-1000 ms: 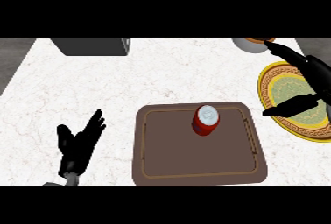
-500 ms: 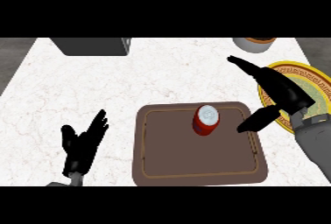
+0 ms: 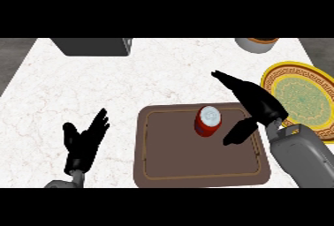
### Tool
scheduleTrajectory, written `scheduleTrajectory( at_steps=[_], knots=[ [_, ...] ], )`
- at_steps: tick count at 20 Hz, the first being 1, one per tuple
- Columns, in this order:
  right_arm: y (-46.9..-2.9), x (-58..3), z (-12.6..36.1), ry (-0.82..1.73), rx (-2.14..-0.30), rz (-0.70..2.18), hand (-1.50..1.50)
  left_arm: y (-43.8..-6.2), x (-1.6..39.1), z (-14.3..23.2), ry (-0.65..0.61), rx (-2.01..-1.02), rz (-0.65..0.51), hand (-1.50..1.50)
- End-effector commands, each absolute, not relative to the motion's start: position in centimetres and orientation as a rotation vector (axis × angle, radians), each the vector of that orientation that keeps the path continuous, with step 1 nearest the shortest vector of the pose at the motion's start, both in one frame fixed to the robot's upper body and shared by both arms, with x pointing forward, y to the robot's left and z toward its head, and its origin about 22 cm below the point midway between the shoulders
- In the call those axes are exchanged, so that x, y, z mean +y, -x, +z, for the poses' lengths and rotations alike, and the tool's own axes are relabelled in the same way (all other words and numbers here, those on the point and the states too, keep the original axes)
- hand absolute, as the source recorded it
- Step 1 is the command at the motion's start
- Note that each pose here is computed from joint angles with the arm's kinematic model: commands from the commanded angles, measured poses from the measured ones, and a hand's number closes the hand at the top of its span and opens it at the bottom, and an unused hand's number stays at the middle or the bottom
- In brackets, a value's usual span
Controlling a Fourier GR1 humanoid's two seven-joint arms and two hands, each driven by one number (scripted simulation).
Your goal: Pick the can from the tray and place it in the plate
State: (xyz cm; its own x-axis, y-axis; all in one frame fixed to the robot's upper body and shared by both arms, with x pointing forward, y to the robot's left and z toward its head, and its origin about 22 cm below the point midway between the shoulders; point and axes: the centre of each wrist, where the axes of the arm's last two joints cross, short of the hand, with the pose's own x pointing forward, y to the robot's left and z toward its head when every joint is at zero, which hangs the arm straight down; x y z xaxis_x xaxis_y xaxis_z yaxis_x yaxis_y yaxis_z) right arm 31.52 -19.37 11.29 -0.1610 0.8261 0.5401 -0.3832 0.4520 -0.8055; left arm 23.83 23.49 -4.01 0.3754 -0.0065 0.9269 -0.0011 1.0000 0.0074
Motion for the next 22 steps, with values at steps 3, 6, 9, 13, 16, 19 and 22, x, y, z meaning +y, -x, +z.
scheduleTrajectory(
  at_steps=[3,6,9,13,16,19,22],
  knots=[
    [-31.2,-18.3,10.3,0.386,-1.329,1.128,-1.5,-24.9,23.2,-2.5,-0.012,-1.189,0.016,0.0],
    [-30.8,-16.6,8.7,0.395,-1.316,1.133,-1.5,-22.7,25.1,-2.6,-0.024,-1.202,-0.011,0.0],
    [-31.3,-16.1,9.7,0.458,-1.301,1.151,-1.5,-24.0,24.0,-2.7,0.005,-1.186,-0.017,0.0],
    [-31.8,-18.6,6.9,0.542,-1.254,1.187,-1.5,-22.9,24.5,-2.8,-0.001,-1.174,-0.014,0.0],
    [-30.7,-14.9,6.6,0.571,-1.248,1.172,-1.5,-22.4,23.1,-4.2,-0.009,-1.192,-0.02,0.0],
    [-30.8,-15.3,7.1,0.552,-1.237,1.208,-1.5,-24.7,22.6,-4.2,0.012,-1.172,-0.012,0.0],
    [-31.1,-14.6,3.2,0.531,-1.227,1.205,-1.5,-23.3,23.9,-3.5,0.008,-1.171,-0.009,0.0]
  ],
)
